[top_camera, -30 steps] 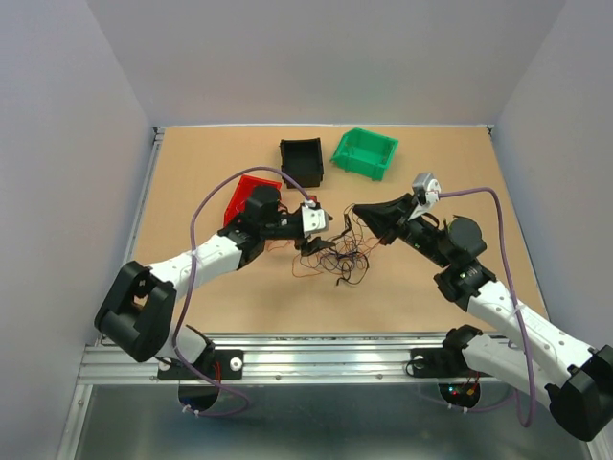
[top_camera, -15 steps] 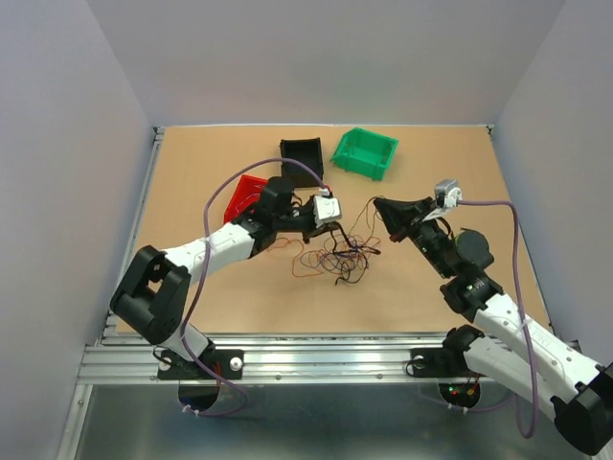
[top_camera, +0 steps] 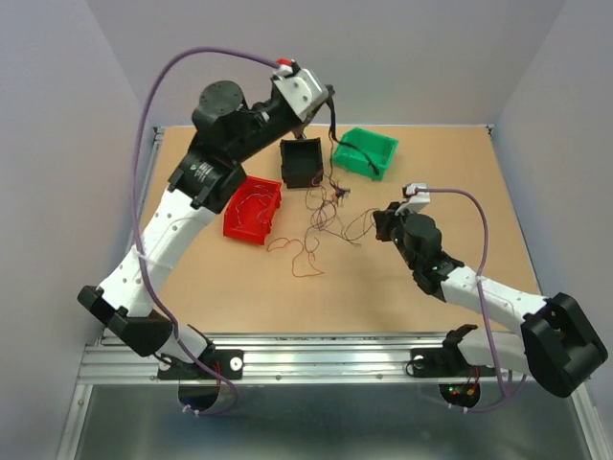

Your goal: Untangle the cables

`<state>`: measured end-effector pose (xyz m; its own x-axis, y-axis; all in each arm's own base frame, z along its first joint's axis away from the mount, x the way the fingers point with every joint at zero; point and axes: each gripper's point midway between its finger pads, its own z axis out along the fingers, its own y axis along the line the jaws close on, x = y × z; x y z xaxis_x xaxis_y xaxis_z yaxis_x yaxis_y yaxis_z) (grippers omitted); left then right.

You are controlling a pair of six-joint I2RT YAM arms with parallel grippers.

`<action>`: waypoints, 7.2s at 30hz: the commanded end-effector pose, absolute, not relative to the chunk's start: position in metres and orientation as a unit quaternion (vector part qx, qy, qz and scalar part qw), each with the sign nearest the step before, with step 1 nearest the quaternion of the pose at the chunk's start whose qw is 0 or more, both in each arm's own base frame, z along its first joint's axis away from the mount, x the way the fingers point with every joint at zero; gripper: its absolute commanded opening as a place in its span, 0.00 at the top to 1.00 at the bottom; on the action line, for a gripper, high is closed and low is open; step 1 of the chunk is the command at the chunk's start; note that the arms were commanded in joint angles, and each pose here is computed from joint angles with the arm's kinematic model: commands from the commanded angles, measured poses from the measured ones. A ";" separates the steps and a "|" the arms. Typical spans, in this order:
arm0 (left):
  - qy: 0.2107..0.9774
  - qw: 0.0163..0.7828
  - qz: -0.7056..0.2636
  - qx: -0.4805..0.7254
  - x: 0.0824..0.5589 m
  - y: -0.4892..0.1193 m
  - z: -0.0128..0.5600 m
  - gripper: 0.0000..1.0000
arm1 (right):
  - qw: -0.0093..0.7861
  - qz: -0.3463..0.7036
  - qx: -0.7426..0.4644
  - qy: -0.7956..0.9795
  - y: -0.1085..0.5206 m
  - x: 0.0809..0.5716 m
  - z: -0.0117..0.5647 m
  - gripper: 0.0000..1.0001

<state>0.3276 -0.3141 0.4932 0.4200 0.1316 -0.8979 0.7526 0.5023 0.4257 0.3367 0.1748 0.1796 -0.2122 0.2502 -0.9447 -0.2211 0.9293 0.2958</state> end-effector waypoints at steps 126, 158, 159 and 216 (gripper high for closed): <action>0.444 0.847 -0.083 0.282 0.487 -0.210 0.536 1.00 | 0.704 0.448 -0.116 0.539 0.234 0.265 0.208 0.41; 0.485 0.828 -0.068 0.273 0.556 -0.224 0.475 1.00 | 0.693 0.467 -0.128 0.534 0.242 0.263 0.210 0.41; 0.488 0.826 -0.068 0.274 0.556 -0.223 0.471 1.00 | 0.693 0.467 -0.128 0.534 0.242 0.263 0.210 0.41; 0.613 0.531 0.116 0.573 0.587 -0.237 0.218 1.00 | 0.694 0.470 -0.129 0.531 0.239 0.256 0.213 0.40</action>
<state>0.5821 -0.2455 0.1872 0.2017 0.7764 -0.5970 0.6114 0.3764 0.6960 0.2587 0.2398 0.0805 -0.4103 0.2536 -0.8760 -0.6023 0.6459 0.4691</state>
